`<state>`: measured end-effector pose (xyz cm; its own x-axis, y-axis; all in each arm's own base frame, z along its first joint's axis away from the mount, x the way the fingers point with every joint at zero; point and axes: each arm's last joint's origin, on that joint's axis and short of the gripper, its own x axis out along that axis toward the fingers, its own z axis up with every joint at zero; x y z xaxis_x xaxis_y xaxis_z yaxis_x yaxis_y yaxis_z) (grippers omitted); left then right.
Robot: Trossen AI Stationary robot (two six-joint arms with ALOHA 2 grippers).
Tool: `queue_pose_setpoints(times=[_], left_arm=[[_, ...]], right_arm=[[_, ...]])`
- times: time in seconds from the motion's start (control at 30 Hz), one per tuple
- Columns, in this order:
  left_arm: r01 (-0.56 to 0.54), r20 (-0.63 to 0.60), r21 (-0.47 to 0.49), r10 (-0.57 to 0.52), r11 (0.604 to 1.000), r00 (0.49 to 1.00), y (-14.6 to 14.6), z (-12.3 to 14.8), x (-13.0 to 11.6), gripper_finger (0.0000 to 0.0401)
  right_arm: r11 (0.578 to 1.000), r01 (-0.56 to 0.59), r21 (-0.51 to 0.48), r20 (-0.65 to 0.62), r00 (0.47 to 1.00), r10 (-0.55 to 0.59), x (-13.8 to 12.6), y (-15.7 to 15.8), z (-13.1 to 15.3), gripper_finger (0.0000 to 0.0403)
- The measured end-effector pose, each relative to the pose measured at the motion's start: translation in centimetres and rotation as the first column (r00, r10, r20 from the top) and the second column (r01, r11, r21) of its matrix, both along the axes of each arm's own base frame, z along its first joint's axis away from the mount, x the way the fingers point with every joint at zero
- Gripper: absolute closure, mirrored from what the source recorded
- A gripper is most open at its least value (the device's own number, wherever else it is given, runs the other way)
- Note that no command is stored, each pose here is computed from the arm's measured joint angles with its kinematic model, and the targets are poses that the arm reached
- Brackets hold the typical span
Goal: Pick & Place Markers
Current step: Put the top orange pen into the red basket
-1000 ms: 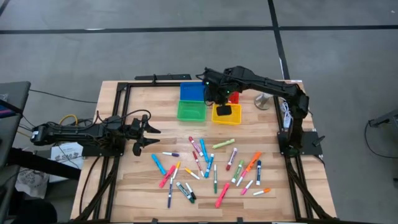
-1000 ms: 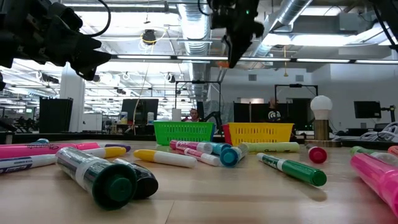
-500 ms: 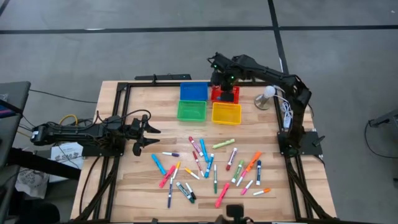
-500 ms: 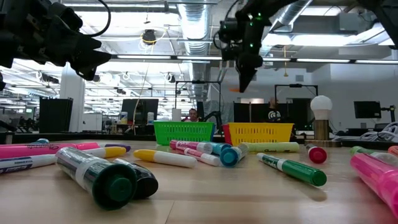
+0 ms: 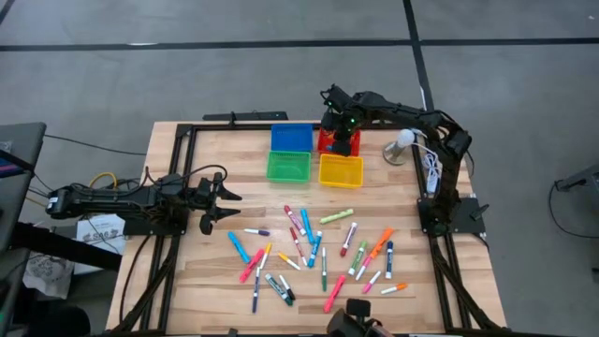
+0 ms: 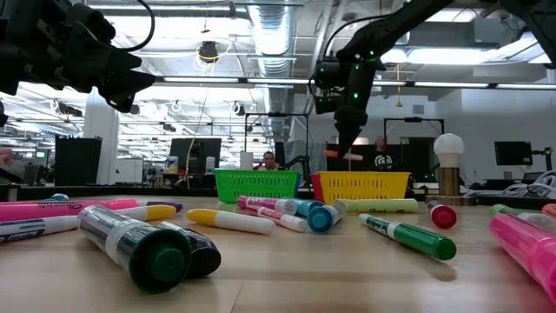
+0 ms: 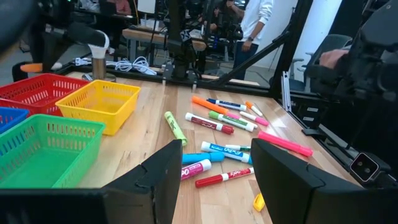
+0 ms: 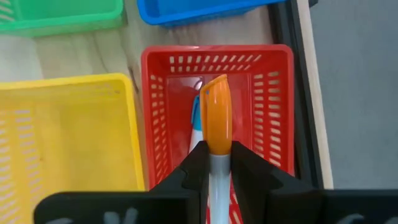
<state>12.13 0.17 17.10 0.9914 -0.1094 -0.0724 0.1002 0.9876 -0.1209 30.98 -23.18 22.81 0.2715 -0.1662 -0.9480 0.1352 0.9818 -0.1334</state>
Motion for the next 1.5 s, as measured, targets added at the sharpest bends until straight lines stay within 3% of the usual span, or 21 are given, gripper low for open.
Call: queue_pose_setpoints(times=[0.2, 0.57, 1.03, 1.5], left_arm=[[0.000, 0.001, 0.000, 0.000, 1.000, 1.000, 0.0, 0.0, 0.0, 0.0210], [0.000, 0.001, 0.000, 0.000, 1.000, 1.000, 0.0, 0.0, 0.0, 0.0210], [0.000, 0.000, 0.000, 0.000, 1.000, 1.000, 0.0, 0.0, 0.0, 0.0210], [0.000, 0.001, 0.000, 0.000, 1.000, 1.000, 0.0, 0.0, 0.0, 0.0210]], right_arm=[[1.000, 0.008, -0.008, 0.007, 1.000, -0.008, -0.3, -0.1, -1.7, 0.0354], [0.996, 0.054, 0.065, -0.081, 0.996, -0.048, -0.3, -0.8, -5.9, 0.0354], [0.997, 0.046, 0.059, -0.073, 0.996, -0.042, -0.1, -0.9, -6.0, 0.0351], [0.997, 0.036, 0.062, -0.079, 0.996, -0.031, 0.1, -0.4, -5.9, 0.0295]])
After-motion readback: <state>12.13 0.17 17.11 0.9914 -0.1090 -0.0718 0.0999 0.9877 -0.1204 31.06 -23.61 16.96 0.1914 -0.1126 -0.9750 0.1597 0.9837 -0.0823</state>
